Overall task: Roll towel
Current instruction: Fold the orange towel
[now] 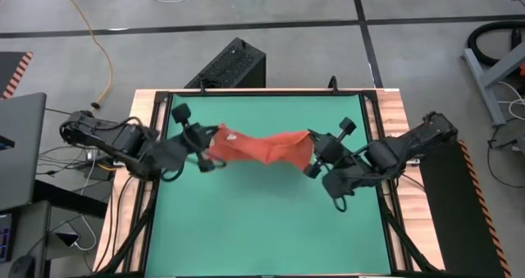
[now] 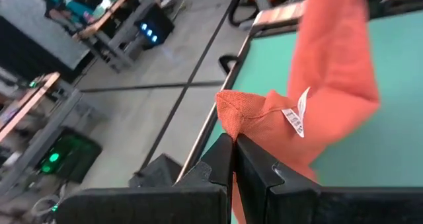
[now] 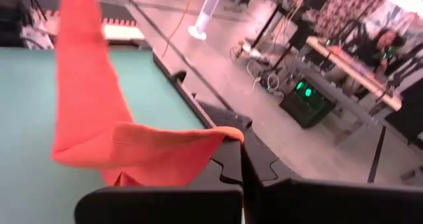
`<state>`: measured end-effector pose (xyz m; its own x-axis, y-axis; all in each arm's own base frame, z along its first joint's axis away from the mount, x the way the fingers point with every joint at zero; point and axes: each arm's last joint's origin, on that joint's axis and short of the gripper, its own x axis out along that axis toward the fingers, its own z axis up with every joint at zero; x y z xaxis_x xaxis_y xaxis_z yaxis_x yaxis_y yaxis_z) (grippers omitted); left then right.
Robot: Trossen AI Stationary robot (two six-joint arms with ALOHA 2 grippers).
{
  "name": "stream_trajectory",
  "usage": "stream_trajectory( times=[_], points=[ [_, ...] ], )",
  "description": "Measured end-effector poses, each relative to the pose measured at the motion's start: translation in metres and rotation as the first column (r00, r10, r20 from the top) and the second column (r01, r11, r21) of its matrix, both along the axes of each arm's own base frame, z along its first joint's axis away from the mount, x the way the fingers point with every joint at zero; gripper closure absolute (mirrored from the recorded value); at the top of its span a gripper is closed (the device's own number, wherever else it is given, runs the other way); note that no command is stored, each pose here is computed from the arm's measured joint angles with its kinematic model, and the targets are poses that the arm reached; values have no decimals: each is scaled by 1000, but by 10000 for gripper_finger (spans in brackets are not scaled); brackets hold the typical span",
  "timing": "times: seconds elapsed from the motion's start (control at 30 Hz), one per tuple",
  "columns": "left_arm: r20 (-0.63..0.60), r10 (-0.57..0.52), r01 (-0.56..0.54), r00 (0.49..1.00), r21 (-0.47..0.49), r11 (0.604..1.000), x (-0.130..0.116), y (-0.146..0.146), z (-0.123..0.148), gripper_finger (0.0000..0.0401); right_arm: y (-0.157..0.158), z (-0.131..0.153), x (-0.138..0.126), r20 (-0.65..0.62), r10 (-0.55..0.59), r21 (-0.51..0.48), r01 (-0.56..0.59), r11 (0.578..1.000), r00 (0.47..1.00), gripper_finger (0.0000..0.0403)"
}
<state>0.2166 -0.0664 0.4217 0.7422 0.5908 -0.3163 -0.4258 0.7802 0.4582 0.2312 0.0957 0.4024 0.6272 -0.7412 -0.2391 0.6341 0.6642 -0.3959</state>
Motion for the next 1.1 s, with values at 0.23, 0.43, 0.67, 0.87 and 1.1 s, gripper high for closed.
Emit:
stream_trajectory(
  times=[0.23,0.43,0.67,0.87,1.1],
  points=[
    [122,-63,61,990,24,998,-13,-37,9,401,17,18,-19,54,59,-56,-56,997,997,400],
    [263,-99,94,960,32,995,-21,-61,27,401,35,38,-25,109,75,-149,-58,987,991,400],
    [334,-98,65,938,109,992,-30,-74,53,401,51,68,-26,77,53,-246,-32,969,996,400],
    [315,29,-74,949,130,989,-38,-69,60,401,43,78,-21,48,19,-270,-6,963,999,400],
    [318,120,-153,940,79,985,-43,-45,40,401,10,46,-8,52,-109,-260,118,958,993,400]
  ],
)
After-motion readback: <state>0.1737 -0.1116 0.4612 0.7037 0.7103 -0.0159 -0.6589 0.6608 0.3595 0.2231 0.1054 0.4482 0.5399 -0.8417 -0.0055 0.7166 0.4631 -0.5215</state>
